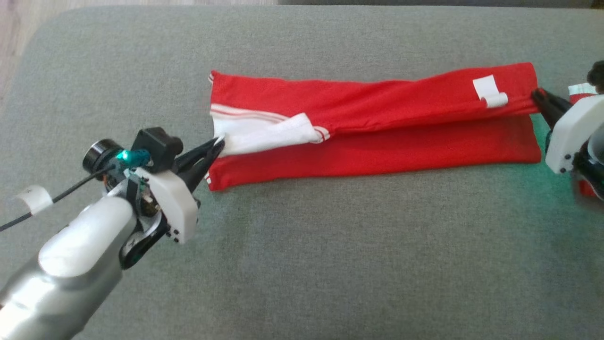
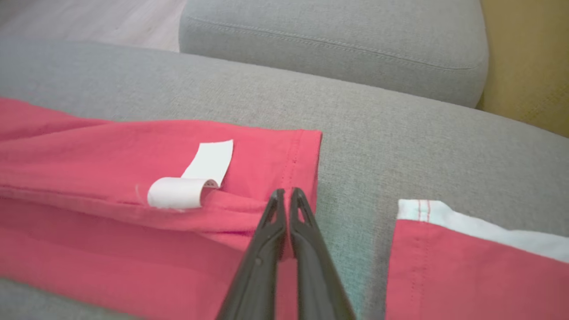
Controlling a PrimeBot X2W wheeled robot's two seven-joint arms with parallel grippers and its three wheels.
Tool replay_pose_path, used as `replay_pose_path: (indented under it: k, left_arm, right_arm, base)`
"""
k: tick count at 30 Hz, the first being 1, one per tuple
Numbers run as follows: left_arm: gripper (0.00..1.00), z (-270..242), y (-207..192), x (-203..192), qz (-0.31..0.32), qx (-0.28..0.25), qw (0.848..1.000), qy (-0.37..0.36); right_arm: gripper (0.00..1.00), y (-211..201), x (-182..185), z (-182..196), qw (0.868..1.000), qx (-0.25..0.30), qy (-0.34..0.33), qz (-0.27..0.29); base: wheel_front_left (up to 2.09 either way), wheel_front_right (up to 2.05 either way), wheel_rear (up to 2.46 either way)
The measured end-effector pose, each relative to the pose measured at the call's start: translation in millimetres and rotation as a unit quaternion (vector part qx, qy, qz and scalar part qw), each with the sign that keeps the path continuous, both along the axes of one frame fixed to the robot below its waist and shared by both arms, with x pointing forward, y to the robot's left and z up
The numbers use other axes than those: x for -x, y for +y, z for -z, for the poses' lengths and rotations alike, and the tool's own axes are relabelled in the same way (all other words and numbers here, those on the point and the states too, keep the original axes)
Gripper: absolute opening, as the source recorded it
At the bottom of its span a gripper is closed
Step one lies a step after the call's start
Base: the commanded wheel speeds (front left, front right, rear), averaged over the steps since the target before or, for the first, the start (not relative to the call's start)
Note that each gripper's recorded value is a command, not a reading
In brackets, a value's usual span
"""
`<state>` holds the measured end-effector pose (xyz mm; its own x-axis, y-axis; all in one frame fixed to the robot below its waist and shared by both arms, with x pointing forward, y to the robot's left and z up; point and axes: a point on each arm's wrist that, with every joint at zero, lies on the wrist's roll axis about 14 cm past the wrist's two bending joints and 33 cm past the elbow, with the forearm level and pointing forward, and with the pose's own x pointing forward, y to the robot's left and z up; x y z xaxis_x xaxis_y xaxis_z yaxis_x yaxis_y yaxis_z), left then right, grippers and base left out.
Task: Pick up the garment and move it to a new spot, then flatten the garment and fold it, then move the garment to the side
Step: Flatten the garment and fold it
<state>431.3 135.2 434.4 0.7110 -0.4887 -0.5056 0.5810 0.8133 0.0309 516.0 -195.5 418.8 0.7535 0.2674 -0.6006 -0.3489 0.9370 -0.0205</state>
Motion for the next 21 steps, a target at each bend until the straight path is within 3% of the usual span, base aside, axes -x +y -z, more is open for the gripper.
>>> replay_pose_path:
  k: [8, 21]
  left_arm:
    - [0.00, 4.0, -4.1, 11.5, 0.018, -0.019, 0.999, 0.026]
    - [0.00, 22.0, -8.1, 13.2, 0.017, -0.034, 0.998, 0.045]
  right_arm:
    - [0.00, -10.4, 21.5, 15.8, 0.997, 0.051, 0.048, -0.028]
    - [0.00, -15.4, 41.4, 38.2, 0.992, 0.049, 0.112, -0.024]
  base:
    - [0.00, 0.00, 0.00]
    - [0.00, 0.00, 0.00]
